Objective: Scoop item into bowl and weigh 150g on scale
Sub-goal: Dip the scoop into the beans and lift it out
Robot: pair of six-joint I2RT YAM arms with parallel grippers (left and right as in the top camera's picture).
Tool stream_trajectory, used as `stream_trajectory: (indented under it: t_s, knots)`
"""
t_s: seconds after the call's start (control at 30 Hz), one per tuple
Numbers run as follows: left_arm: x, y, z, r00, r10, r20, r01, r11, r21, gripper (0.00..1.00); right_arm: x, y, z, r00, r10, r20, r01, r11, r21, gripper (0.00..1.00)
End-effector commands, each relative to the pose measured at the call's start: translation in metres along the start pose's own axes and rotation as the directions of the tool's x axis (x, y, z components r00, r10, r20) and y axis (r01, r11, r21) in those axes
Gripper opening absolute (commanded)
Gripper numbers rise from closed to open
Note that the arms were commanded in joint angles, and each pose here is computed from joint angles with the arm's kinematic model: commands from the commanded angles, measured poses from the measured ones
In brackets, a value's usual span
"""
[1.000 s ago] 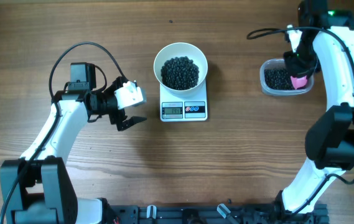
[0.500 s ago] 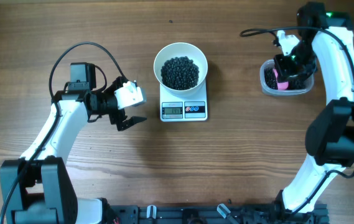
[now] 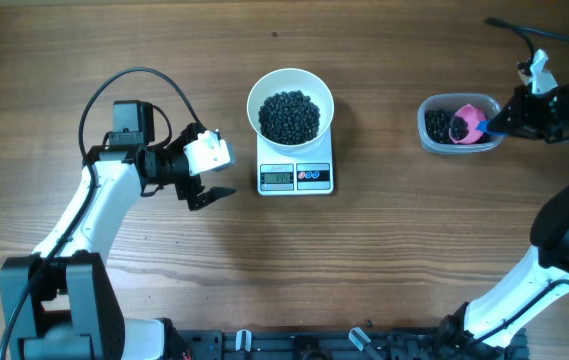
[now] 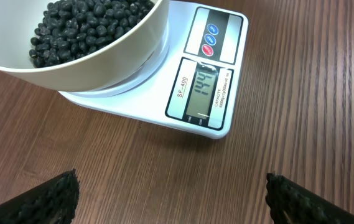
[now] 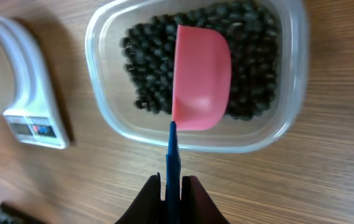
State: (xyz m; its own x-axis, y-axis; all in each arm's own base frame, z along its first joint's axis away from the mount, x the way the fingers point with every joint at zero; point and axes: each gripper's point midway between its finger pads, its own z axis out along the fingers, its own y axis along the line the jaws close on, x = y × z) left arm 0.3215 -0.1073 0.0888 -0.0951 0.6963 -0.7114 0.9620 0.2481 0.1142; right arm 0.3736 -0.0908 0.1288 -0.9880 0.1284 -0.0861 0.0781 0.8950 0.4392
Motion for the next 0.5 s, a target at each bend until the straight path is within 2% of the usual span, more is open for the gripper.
stream_trajectory:
  t_s: [0.0,0.23,0.47]
  knots:
    - [-0.003,0.0,-0.004,1.0,0.023,0.009,-0.023,1.0,-0.01,1.0,-0.002,0.018,-0.01,0.997,-0.041,0.06,0.05,0.987,-0.153,0.04]
    - [-0.003,0.0,-0.004,1.0,0.023,0.009,-0.023,1.0,-0.01,1.0,-0.004,0.021,-0.022,0.993,-0.019,0.116,0.048,0.967,-0.25,0.04]
    - [-0.003,0.0,-0.004,1.0,0.023,0.009,-0.023,1.0,-0.01,1.0,-0.006,0.064,-0.037,0.978,-0.057,0.2,0.145,0.878,-0.456,0.04]
